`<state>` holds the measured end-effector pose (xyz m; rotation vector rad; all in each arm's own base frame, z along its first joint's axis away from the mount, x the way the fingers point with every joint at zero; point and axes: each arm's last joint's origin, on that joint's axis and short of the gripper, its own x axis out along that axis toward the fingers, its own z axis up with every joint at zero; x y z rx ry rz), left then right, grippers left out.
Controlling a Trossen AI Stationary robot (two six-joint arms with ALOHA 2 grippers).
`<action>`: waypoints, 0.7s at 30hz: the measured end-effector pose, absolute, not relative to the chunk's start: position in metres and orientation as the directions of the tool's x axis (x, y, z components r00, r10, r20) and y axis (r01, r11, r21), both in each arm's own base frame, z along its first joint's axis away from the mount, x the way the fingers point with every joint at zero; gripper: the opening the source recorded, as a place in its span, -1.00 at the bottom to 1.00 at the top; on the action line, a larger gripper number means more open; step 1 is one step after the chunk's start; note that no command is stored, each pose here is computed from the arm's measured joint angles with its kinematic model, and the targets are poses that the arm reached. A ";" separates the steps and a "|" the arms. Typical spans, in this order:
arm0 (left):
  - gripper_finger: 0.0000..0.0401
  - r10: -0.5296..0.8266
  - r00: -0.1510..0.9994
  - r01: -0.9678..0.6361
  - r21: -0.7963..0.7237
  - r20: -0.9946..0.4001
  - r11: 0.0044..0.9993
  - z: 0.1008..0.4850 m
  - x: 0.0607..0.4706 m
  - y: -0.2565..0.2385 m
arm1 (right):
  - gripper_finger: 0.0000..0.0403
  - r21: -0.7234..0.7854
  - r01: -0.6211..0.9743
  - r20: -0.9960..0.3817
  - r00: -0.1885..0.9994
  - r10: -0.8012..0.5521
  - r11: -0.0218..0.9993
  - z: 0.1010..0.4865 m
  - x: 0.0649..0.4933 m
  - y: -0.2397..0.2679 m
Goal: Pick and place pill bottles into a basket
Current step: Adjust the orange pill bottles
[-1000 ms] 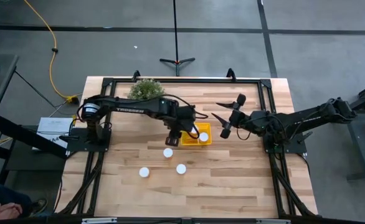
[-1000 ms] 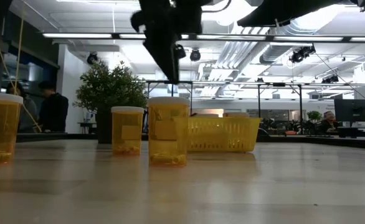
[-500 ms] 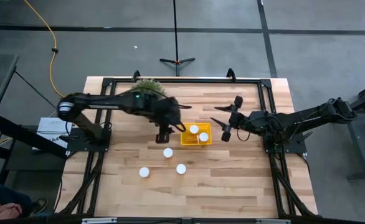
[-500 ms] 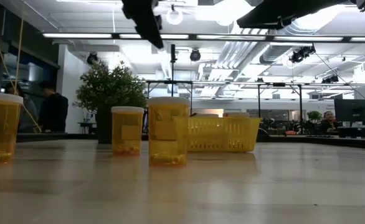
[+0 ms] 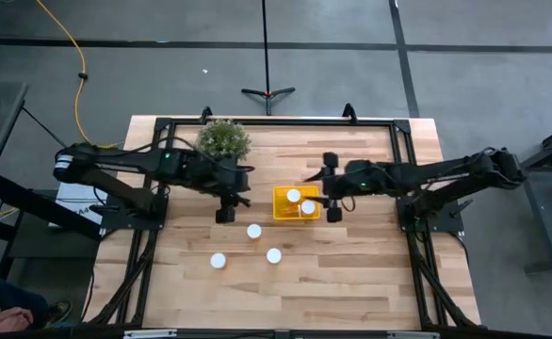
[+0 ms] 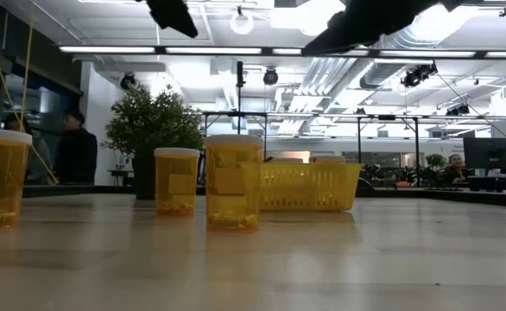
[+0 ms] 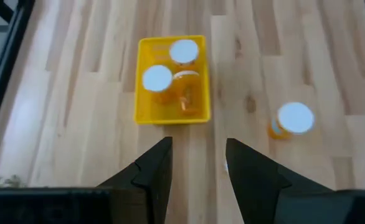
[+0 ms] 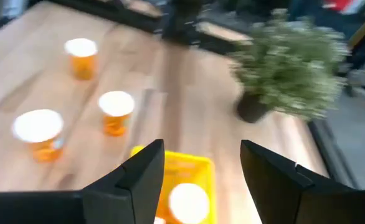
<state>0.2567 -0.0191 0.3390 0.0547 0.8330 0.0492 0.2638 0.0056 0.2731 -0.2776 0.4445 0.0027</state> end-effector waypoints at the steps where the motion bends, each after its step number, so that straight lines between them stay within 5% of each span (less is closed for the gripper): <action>1: -0.08 0.065 0.670 -0.026 0.063 -0.740 0.998 0.337 0.254 -0.021 | 0.00 -0.262 -0.096 -0.445 0.895 -0.032 0.960 0.273 0.269 0.007; 13: -0.08 0.145 0.662 -0.064 0.137 -0.735 0.988 0.309 0.227 -0.036 | -0.01 -0.168 -0.299 -0.767 0.639 0.066 0.939 0.262 0.327 0.001; 21: -0.08 0.151 0.652 -0.070 0.139 -0.743 0.988 0.301 0.224 -0.035 | -0.01 -0.097 -0.357 -0.851 0.514 0.109 0.929 0.241 0.356 -0.005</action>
